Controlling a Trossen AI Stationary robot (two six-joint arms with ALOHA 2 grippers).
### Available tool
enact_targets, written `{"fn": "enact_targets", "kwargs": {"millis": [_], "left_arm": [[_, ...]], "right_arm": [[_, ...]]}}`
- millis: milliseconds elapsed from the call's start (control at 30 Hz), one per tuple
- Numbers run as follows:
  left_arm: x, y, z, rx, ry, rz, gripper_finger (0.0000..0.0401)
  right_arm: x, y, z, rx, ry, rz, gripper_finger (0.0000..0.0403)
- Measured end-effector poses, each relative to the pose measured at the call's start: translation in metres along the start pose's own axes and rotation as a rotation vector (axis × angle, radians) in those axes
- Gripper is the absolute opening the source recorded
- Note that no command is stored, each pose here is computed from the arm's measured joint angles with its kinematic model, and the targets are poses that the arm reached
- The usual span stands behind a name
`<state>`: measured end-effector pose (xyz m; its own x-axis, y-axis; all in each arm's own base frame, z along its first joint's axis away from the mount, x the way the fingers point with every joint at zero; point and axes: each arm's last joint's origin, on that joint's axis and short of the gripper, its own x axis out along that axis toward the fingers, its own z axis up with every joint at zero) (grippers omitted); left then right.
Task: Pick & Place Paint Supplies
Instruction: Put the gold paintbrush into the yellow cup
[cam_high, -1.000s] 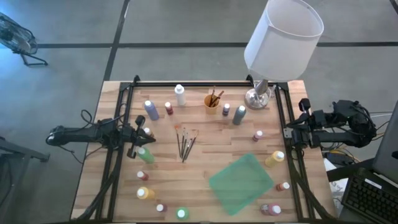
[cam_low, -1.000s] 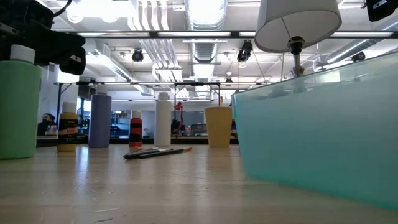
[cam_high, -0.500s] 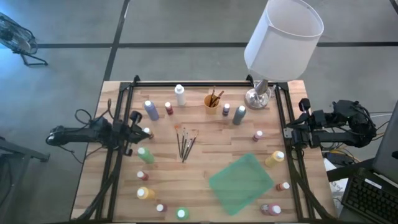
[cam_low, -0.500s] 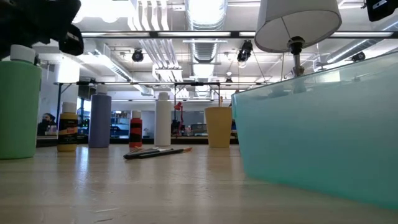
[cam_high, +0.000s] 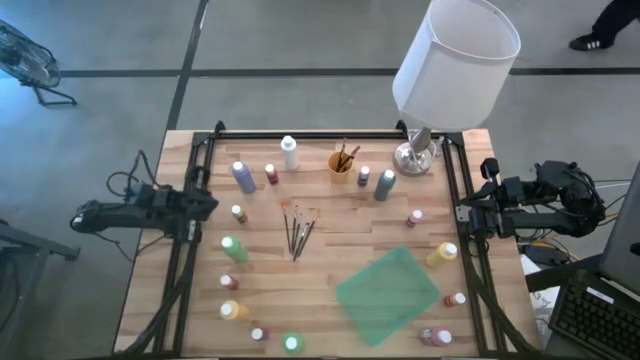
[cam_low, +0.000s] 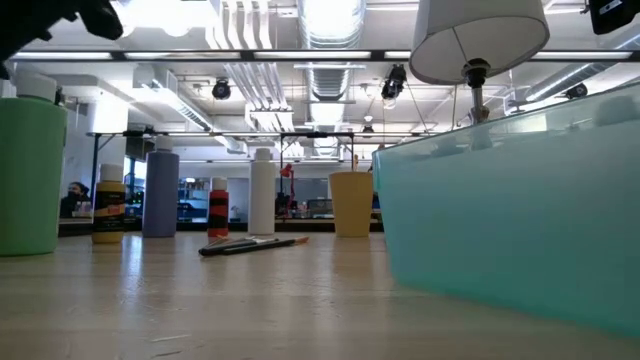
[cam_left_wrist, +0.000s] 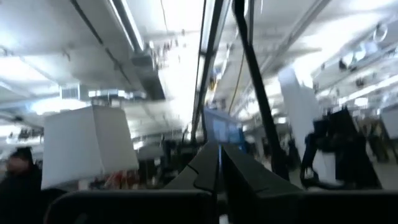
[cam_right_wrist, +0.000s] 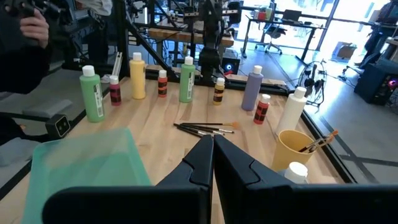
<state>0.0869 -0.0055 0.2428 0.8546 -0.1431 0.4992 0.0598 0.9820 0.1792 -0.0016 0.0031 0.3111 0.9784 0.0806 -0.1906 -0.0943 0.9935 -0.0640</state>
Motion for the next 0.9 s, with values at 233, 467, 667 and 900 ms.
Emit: {"fn": "enact_targets", "kwargs": {"millis": [233, 467, 667, 900], "left_arm": [[0.038, 0.007, -0.001, 0.011, 0.179, 0.069, 0.0093], [0.092, 0.017, 0.005, 0.013, 0.352, 0.117, 0.0153], [0.132, 0.025, -0.001, 0.041, 0.644, 0.176, 0.0175], [0.165, 0.030, -0.014, 0.083, 0.796, 0.246, 0.0179]], "right_arm": [[0.000, 0.000, 0.000, 0.000, 0.000, 0.000, 0.0008], [0.000, 0.000, 0.000, 0.000, 0.000, 0.000, 0.0008], [0.000, 0.000, 0.000, 0.000, 0.000, 0.001, 0.0008], [0.000, 0.000, 0.000, 0.000, 0.000, 0.001, 0.0008]]}}
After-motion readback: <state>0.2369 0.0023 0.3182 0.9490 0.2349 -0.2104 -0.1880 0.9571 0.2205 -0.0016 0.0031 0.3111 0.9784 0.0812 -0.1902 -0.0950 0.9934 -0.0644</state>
